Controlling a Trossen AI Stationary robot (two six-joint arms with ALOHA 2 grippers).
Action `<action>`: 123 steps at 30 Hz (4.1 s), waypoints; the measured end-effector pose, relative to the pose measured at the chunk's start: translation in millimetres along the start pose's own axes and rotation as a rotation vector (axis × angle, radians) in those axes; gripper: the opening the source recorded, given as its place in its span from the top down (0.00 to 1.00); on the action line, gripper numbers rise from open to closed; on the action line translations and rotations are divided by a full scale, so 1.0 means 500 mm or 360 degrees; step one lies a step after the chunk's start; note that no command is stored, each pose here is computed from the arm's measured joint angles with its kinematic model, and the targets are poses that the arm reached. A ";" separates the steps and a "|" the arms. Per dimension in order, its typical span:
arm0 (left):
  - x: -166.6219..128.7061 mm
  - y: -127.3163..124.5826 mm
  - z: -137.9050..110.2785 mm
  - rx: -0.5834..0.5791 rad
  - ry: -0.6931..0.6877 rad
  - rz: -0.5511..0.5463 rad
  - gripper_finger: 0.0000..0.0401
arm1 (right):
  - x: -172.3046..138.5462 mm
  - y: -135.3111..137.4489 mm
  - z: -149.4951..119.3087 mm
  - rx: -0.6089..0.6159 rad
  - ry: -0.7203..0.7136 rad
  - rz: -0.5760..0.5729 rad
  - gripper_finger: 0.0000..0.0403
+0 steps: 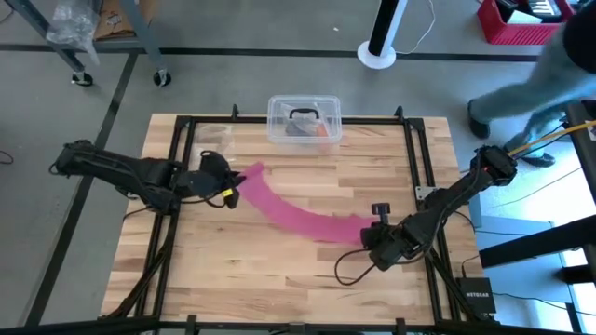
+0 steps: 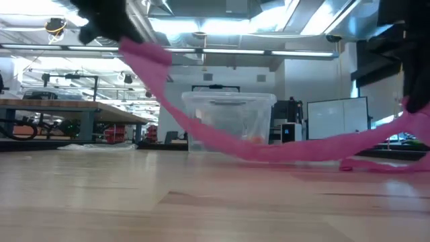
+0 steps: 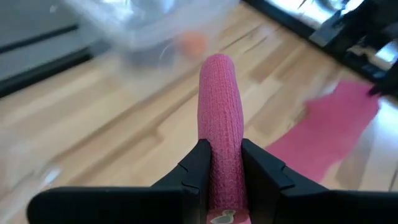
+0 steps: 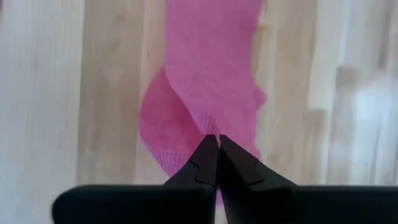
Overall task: Roll bandage
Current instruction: Roll the pink bandage
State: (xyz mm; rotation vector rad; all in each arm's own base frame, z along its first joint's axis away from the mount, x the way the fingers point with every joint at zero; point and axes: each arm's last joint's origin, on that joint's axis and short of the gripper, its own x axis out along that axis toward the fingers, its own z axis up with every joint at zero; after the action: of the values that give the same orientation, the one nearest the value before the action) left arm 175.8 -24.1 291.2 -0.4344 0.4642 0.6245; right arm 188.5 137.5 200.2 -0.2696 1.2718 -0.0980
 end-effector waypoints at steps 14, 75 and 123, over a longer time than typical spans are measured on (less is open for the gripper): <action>-0.065 0.078 -0.025 -0.0167 -0.0028 0.0308 0.85 | -0.003 0.005 0.087 0.0077 -0.0608 0.0092 0.71; -0.070 0.094 -0.034 -0.0126 0.0018 0.0408 0.85 | 0.037 -0.101 -0.017 0.0587 0.0285 0.1505 0.96; -0.023 0.141 -0.034 0.0067 -0.0264 0.0893 0.85 | 0.061 -0.161 0.016 0.0103 -0.0354 0.0554 0.56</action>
State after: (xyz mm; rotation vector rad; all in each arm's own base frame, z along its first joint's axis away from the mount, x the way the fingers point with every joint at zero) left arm 118.1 13.4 266.6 -0.2050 0.4400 1.1813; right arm 211.2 54.5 194.4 -0.0001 1.0754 0.1845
